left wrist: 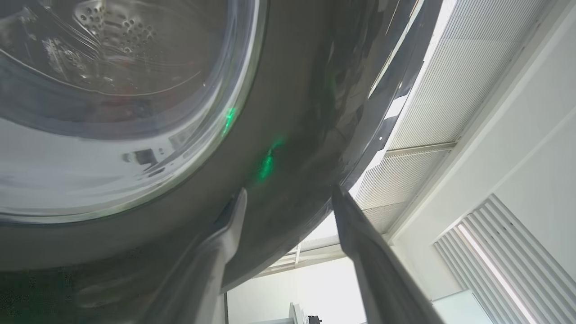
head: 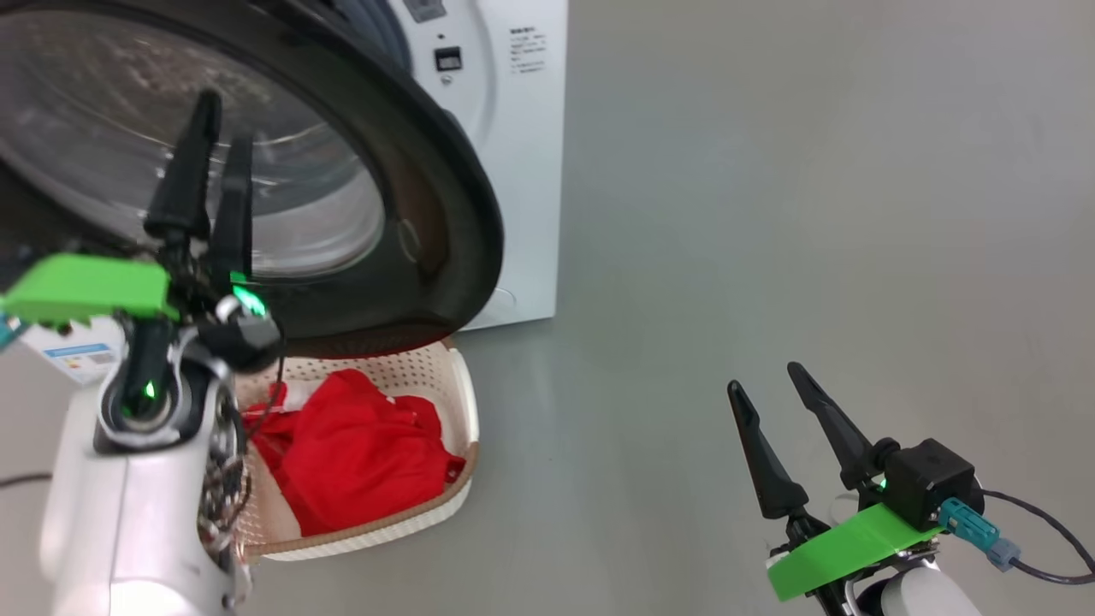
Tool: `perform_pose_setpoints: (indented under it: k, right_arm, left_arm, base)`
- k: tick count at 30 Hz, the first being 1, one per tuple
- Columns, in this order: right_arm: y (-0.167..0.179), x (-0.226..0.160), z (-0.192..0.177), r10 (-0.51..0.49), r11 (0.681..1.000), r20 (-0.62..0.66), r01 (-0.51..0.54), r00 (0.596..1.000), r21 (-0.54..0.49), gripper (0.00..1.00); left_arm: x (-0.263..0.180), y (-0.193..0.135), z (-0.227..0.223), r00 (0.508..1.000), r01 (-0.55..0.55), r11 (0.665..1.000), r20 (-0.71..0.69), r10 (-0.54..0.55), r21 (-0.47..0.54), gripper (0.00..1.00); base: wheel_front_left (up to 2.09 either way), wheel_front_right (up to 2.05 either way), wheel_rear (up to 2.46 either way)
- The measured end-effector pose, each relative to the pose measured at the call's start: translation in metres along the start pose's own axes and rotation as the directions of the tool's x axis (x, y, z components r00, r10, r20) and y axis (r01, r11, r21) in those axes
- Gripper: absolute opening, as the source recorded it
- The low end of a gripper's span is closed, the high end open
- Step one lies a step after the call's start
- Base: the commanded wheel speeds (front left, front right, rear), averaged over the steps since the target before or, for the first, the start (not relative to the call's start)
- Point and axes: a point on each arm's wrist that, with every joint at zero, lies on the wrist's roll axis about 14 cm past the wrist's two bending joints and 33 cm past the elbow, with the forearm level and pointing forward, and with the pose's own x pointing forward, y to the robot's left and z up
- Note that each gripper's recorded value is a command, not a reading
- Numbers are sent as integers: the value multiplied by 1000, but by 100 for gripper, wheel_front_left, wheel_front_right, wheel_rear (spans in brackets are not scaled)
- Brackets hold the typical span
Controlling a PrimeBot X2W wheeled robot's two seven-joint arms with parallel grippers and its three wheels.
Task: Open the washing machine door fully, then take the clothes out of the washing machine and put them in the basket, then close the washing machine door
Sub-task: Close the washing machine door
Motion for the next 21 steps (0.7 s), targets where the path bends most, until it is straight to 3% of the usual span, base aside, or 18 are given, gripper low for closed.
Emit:
perform_pose_setpoints:
  k: [7, 10, 13, 14, 17, 21]
  right_arm:
    - [16, 0, 6, 47, 999, 18, -47, 999, 8, 100]
    - [19, -5, 5, 54, 998, 17, -54, 998, 13, 100]
    - [21, -8, 5, 58, 998, 20, -59, 998, 15, 100]
    - [21, -8, 5, 58, 998, 20, -59, 998, 15, 100]
    - [28, -7, 10, 79, 997, 34, -79, 996, 14, 100]
    - [32, -7, 18, 92, 996, 60, -93, 994, 12, 100]
  left_arm:
    - [-49, 12, 25, 996, -71, 987, 61, 63, 147, 100]
    - [-71, 1, 40, 992, -80, 931, 119, 40, 355, 100]
    - [-91, -8, 44, 988, -85, 849, 156, 4, 522, 100]
    - [-91, -8, 44, 988, -85, 849, 156, 4, 522, 100]
    - [-112, -11, 44, 985, -97, 712, 169, -30, 696, 100]
    - [-138, -7, 43, 990, -97, 479, 133, -43, 872, 100]
  base:
    - [0, 0, 0]
    - [0, 0, 0]
    - [0, 0, 0]
    - [0, 0, 0]
    - [0, 0, 0]
    - [0, 0, 0]
